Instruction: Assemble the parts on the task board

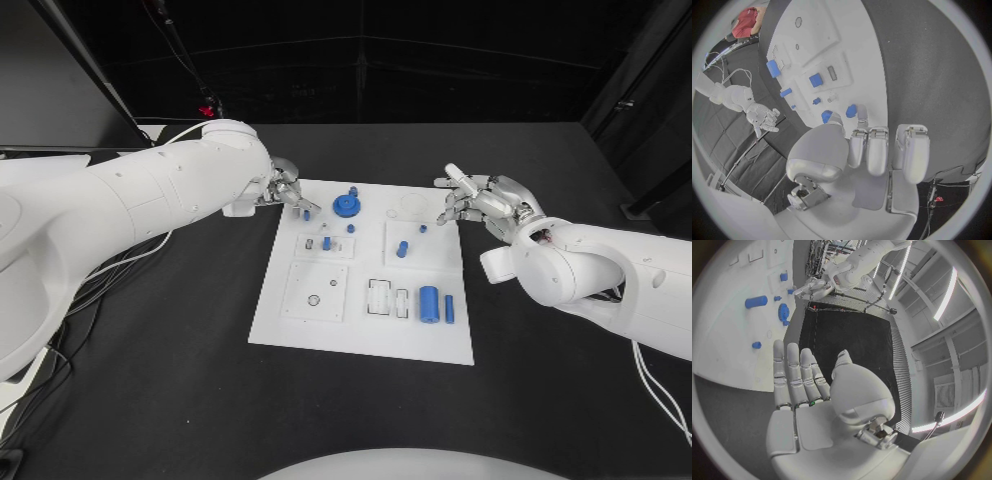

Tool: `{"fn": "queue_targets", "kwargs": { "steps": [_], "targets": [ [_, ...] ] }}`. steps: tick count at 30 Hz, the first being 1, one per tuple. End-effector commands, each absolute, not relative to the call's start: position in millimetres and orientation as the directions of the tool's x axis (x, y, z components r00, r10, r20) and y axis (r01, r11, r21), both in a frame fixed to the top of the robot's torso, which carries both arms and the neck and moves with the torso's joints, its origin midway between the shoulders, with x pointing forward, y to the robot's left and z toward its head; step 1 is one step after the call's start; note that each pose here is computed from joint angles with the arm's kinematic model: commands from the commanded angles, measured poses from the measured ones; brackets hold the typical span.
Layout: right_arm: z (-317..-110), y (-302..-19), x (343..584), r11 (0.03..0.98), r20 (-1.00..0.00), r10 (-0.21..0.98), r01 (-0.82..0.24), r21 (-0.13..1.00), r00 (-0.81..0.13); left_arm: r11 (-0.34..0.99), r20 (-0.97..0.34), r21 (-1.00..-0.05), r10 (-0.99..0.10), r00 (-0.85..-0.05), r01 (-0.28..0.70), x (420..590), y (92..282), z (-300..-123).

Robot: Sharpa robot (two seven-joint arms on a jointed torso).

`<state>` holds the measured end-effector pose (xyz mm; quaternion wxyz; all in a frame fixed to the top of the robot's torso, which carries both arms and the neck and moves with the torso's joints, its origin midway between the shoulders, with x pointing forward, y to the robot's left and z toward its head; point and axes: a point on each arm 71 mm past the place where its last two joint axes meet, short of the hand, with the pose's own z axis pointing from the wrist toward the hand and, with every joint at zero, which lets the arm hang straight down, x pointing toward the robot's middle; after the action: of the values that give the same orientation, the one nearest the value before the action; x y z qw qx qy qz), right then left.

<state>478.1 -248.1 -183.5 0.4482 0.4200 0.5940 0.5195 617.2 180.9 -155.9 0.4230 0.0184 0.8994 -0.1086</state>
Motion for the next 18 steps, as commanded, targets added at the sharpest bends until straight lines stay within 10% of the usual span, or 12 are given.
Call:
{"fn": "queue_targets", "kwargs": {
  "steps": [1,18],
  "targets": [
    [-181.7,-246.2,478.1,0.101,-0.093,0.963,0.021,0.995,-0.253,0.976,-0.754,-0.175,-0.046,-0.656,0.133,616.6,179.6,-156.0],
    [-181.9,-244.9,478.5,0.101,-0.092,0.963,0.022,0.995,-0.254,0.976,-0.745,-0.172,-0.039,-0.666,0.135,616.6,176.0,-157.9]
  ]
}}
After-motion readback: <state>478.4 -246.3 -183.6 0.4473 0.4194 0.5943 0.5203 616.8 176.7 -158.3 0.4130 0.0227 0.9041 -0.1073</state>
